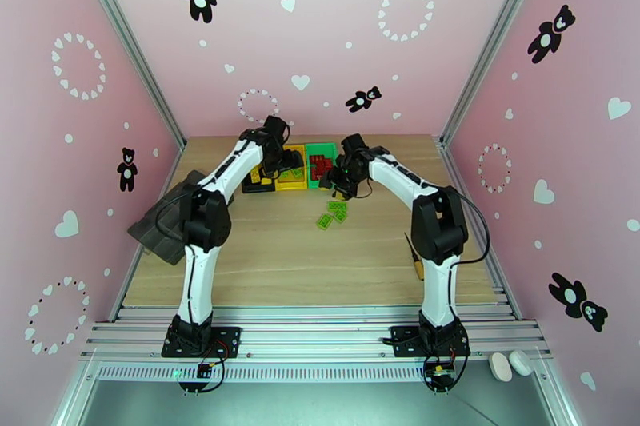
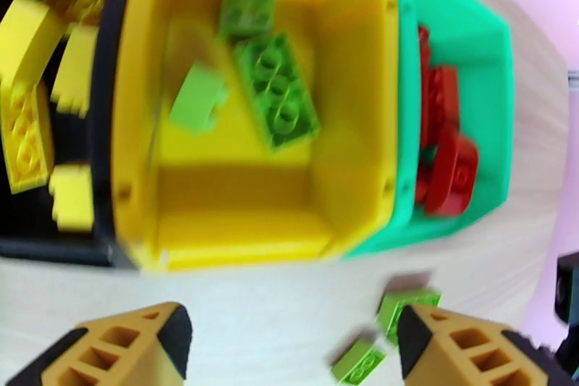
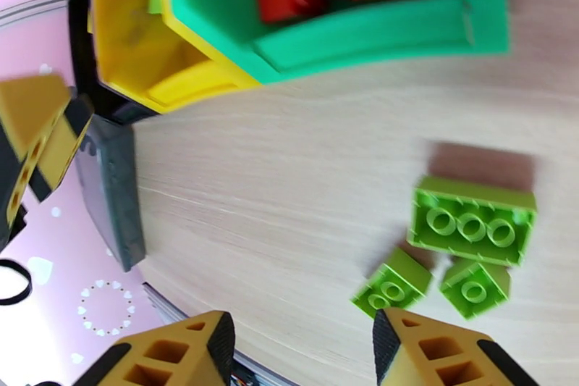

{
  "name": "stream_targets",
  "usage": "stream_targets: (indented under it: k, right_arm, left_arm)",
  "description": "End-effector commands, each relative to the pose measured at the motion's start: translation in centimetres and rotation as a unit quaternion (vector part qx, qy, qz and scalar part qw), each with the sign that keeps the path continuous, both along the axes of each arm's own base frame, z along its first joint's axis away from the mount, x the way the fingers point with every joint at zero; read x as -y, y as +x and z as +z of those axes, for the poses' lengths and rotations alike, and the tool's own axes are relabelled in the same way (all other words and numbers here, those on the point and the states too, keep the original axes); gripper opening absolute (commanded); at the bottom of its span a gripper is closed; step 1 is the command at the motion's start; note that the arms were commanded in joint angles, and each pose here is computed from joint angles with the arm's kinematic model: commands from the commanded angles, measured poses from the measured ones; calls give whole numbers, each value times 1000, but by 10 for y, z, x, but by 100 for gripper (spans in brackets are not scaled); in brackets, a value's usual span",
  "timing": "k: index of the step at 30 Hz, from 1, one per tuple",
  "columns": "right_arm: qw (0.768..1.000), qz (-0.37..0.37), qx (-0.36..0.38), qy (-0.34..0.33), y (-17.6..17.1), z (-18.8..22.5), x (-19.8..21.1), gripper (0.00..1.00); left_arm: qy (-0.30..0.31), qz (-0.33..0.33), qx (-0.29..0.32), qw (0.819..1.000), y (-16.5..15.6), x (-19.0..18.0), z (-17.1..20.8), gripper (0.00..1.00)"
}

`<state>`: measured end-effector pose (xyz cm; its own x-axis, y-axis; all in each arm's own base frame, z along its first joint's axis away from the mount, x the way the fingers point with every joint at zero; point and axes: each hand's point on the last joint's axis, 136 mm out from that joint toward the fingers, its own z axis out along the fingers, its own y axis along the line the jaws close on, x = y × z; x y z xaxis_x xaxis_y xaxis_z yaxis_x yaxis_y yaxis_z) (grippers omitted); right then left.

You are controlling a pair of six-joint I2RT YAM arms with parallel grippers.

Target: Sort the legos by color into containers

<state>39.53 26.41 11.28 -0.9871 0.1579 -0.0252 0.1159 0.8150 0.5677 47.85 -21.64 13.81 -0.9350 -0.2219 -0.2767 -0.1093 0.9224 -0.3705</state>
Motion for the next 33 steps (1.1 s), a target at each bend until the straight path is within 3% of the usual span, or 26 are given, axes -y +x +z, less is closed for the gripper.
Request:
stream_targets:
  k: [1, 10, 21, 33]
  right_arm:
    - [1000, 0, 4, -22, -16, 7, 13, 56]
    - [998, -6, -6, -56, -47, -7, 37, 64]
    - [995, -15, -24, -96, -100, -23, 78, 75]
    - [993, -42, -38, -106, -141, -28, 112, 77]
  left_arm:
    - [2, -26, 43, 999, -17, 10, 29, 81]
    - [41, -96, 25, 994, -74, 41, -1, 81]
    - [87, -221, -6, 971, -126, 101, -54, 82]
    - [150, -255, -38, 954, -132, 122, -99, 80]
